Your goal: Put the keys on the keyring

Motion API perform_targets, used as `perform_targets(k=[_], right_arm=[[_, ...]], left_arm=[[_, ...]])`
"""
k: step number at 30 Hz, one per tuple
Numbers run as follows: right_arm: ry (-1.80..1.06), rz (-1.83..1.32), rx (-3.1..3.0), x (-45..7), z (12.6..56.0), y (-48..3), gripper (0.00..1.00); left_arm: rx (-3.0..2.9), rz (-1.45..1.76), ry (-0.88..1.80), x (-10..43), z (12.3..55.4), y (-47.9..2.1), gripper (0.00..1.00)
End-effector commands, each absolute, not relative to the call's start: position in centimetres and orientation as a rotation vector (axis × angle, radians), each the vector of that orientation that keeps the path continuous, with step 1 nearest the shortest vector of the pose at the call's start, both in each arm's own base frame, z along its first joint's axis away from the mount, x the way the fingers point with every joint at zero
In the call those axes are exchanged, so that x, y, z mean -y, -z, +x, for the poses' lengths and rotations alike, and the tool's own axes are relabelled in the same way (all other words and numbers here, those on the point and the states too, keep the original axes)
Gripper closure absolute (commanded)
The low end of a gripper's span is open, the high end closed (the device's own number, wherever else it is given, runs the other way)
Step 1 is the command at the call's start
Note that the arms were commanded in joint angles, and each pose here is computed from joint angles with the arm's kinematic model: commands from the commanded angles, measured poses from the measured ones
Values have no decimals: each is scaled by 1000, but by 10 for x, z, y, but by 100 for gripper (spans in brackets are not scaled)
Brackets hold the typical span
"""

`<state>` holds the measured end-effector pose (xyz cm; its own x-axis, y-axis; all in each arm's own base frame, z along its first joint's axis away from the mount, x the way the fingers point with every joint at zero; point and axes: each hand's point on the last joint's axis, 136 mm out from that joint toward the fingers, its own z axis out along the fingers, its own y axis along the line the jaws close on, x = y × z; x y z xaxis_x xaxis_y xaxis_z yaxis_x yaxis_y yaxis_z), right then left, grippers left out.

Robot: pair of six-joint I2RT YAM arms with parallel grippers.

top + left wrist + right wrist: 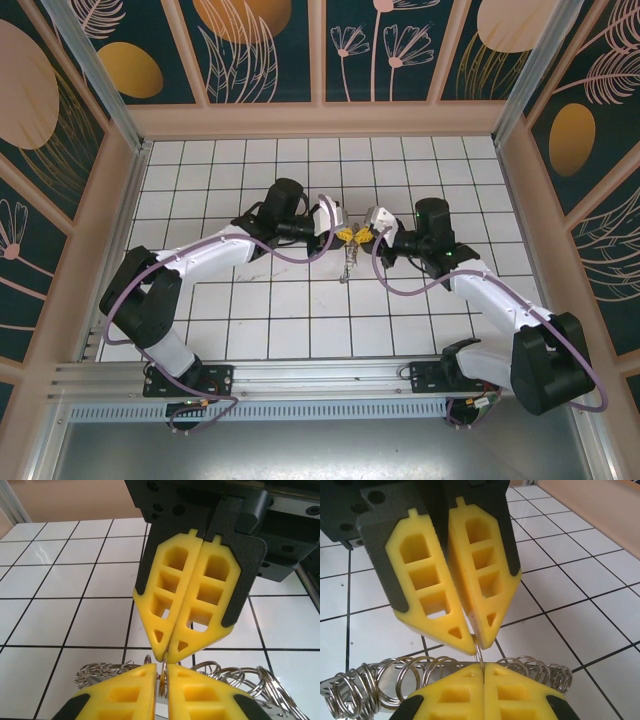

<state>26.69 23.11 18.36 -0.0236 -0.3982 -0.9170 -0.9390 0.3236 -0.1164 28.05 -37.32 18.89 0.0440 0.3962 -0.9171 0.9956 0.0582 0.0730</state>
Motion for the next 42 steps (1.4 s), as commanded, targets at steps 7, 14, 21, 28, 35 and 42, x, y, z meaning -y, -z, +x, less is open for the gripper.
perform_targets(k=[7, 14, 21, 28, 35, 42], right_arm=[[-649, -1277, -1525, -239, 267, -210, 100], [-646, -1295, -1535, -241, 267, -209, 100], [-641, -1300, -1526, -241, 266, -206, 98], [-792, -1246, -1480, -238, 261, -209, 89], [-818, -1226, -1479, -231, 262, -205, 87], [-807, -1210, -1488, -227, 263, -199, 87]], left_arm=[[-1527, 1557, 888, 374, 276, -172, 86], [-1503, 1544, 897, 376, 278, -179, 92], [-1444, 1498, 924, 379, 276, -192, 100], [-1311, 1421, 1038, 383, 263, -219, 100], [-1239, 1376, 1085, 384, 258, -235, 100], [-1240, 1370, 1108, 382, 254, -230, 100]])
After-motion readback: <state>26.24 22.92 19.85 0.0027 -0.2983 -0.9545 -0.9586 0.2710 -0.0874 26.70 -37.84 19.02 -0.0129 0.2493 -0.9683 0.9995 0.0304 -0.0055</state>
